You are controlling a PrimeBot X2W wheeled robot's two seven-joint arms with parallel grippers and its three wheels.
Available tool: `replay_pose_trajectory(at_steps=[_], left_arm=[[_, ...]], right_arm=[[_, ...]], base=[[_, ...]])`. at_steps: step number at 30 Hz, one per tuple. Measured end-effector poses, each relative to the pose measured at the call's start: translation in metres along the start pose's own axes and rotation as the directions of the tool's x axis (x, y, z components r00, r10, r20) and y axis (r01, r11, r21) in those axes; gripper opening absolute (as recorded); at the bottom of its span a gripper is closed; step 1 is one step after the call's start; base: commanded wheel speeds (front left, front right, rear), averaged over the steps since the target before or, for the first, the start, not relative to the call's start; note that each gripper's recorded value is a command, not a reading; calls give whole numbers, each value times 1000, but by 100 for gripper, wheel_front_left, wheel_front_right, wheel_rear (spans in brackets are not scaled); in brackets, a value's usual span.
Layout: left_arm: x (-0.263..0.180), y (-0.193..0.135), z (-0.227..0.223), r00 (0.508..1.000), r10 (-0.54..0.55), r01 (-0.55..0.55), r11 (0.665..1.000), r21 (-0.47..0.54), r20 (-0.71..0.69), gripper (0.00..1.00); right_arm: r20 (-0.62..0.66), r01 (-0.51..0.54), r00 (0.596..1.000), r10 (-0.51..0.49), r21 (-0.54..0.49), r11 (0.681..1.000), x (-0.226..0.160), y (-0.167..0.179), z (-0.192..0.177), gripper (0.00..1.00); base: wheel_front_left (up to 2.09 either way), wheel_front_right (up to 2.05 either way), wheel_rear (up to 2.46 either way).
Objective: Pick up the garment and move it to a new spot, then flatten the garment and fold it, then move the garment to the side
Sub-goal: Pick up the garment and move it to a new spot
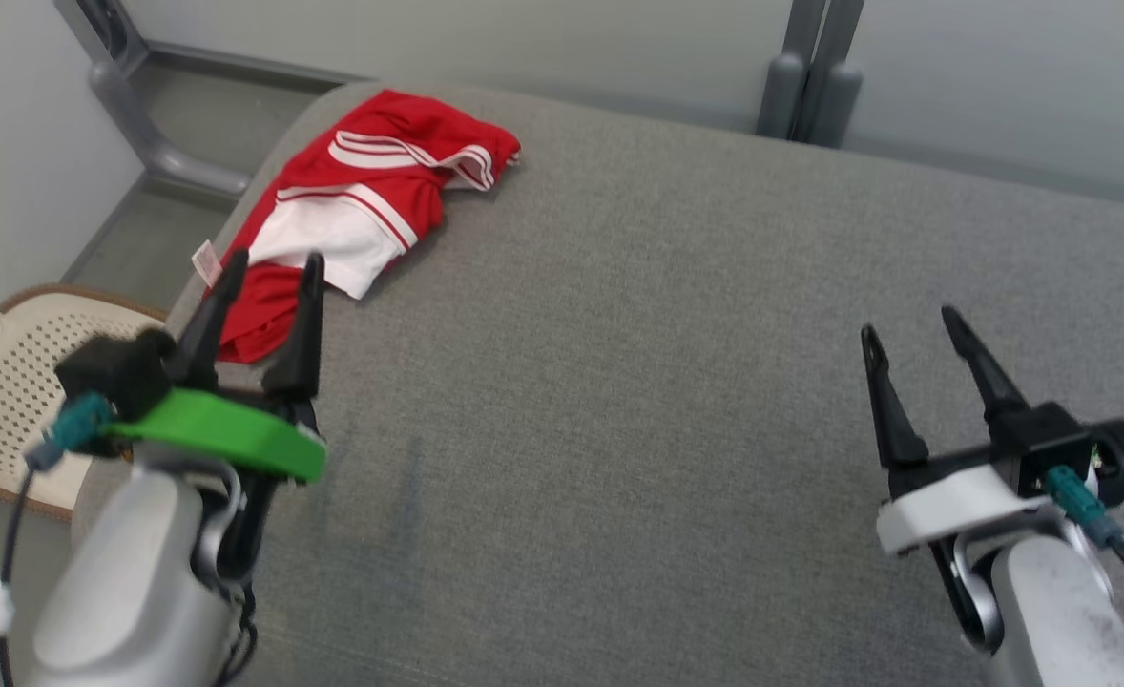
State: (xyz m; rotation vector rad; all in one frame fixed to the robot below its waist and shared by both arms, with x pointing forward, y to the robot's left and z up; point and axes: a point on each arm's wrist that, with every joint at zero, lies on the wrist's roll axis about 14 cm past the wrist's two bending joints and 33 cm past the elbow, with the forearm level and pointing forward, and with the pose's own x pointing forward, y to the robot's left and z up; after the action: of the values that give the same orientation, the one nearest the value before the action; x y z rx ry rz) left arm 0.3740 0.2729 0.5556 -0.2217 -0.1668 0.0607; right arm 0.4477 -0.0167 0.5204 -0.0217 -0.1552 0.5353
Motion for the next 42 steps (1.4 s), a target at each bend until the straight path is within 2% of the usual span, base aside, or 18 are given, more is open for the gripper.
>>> replay_pose_trajectory(at_steps=[3, 6, 11, 17, 22, 23, 24, 25, 30, 34, 35, 36, 39, 42], left_arm=[[45, 1, -6, 995, -42, 43, 999, 13, -91, 100], [82, 10, -26, 975, -58, 73, 995, 63, -212, 100], [125, 39, -87, 911, 10, 12, 999, 51, -411, 100], [128, 78, -176, 774, 117, -63, 992, 108, -622, 100], [135, 87, -218, 711, 149, -93, 989, 117, -687, 100], [137, 86, -224, 704, 144, -102, 990, 102, -696, 90], [140, 83, -228, 704, 135, -120, 990, 70, -698, 8], [142, 81, -230, 703, 127, -137, 990, 42, -699, 0], [138, 63, -222, 701, 46, -72, 997, -6, -712, 0], [139, 17, -202, 748, -103, 37, 993, -114, -656, 0], [140, -3, -191, 764, -166, 69, 982, -177, -624, 0], [138, -14, -182, 765, -203, 106, 976, -192, -611, 0], [129, -38, -148, 772, -296, 226, 955, -194, -563, 0], [116, -77, -111, 779, -413, 342, 910, -233, -472, 0]], right_arm=[[37, -24, 999, 25, -21, 999, 26, -6, 1, 100], [27, -51, 998, 52, -24, 998, 45, -9, -18, 100], [-24, -62, 998, 62, 16, 998, 61, -18, -66, 100], [-113, -15, 993, 22, 60, 998, 52, -35, -120, 100], [-150, 60, 987, -49, 67, 996, 37, -57, -137, 100], [-159, 75, 985, -63, 66, 995, 33, -61, -139, 100], [-165, 94, 983, -81, 70, 993, 29, -66, -140, 100], [-173, 108, 980, -94, 72, 992, 26, -69, -141, 100], [-216, 160, 967, -138, 87, 983, 5, -74, -142, 100], [-243, 206, 954, -175, 107, 973, -13, -75, -136, 100], [-256, 225, 948, -191, 112, 968, -22, -76, -135, 100], [-262, 234, 945, -198, 115, 965, -26, -75, -133, 100], [-269, 264, 937, -224, 124, 956, -42, -75, -122, 100], [-262, 290, 933, -249, 130, 948, -56, -73, -108, 100]], base=[[0, 0, 0], [0, 0, 0], [0, 0, 0], [0, 0, 0], [0, 0, 0], [0, 0, 0], [0, 0, 0], [0, 0, 0], [0, 0, 0], [0, 0, 0], [0, 0, 0], [0, 0, 0], [0, 0, 0], [0, 0, 0]])
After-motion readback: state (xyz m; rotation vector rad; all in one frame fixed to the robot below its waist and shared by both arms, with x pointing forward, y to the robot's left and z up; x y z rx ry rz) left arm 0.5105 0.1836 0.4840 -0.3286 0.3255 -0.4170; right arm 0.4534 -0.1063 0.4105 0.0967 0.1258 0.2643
